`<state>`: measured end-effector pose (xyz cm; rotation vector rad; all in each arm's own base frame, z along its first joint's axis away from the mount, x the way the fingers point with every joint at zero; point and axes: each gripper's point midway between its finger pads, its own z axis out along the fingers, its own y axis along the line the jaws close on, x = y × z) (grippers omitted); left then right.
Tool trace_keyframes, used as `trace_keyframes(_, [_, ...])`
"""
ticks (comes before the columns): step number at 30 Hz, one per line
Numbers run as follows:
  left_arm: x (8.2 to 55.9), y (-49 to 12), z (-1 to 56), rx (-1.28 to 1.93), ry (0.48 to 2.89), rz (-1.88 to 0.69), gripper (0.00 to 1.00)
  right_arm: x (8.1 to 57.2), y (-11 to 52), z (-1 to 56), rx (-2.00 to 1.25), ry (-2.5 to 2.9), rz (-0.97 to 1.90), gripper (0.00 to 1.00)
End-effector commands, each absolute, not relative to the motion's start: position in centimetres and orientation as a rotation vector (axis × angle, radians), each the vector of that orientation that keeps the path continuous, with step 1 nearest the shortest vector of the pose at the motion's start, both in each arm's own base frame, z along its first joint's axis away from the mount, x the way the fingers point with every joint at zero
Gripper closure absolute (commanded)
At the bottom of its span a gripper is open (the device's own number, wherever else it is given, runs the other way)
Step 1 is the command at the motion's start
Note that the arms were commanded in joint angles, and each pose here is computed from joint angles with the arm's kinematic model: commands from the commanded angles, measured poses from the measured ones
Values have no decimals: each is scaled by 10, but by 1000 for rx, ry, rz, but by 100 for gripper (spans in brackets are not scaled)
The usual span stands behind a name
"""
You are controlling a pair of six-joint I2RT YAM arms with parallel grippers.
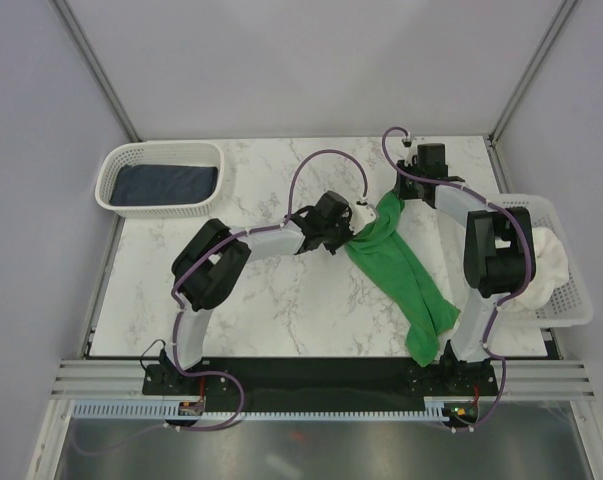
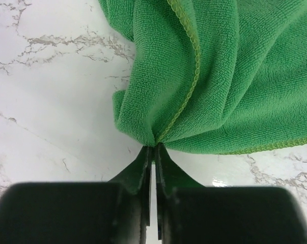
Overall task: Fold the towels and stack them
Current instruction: Flatten out the crumpled towel
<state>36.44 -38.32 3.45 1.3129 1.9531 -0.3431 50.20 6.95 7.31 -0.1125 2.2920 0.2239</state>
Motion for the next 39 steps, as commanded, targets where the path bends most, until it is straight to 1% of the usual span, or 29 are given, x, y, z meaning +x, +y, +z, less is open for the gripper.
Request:
trace_keyframes(1, [379,-393,59,1276,1882,-312,89,513,62,100,-112,2205,157,75])
trace_keyframes(4, [379,-391,57,1280,1892,-305,71,511,62,100,-118,2208,160,73])
trace_keyframes(17, [382,-381,43,1306,1909,-242,70,511,61,99,-119,2209,163,77])
trace_keyframes(21, [381,-381,41,1310,1908,-237,66,511,62,100,-125,2205,166,76])
trace_keyframes(23, [382,-381,38,1311,1912,-237,66,511,60,101,-120,2204,161,76])
trace_keyframes(24, [383,-380,37,1311,1913,-231,66,511,61,100,-122,2206,162,76])
trace_keyframes(26, [384,-381,37,1308,1913,-230,72,511,61,100,-122,2206,162,76])
trace_keyframes(27, [383,-383,38,1308,1912,-234,83,511,59,99,-118,2207,160,77])
trace_keyframes(29, [386,-383,39,1294,1917,-226,93,511,59,100,-117,2207,163,82])
trace_keyframes(30, [388,-383,39,1286,1919,-226,98,512,60,101,-121,2204,166,87])
trace_keyframes(31, [392,-381,40,1268,1923,-190,98,512,61,100,-119,2206,168,100])
trace_keyframes(35, [400,-375,54,1216,1917,-135,98,513,63,107,-113,2200,187,100])
trace_keyframes(39, [401,-375,76,1171,1897,-156,98,509,63,114,-77,2192,191,100])
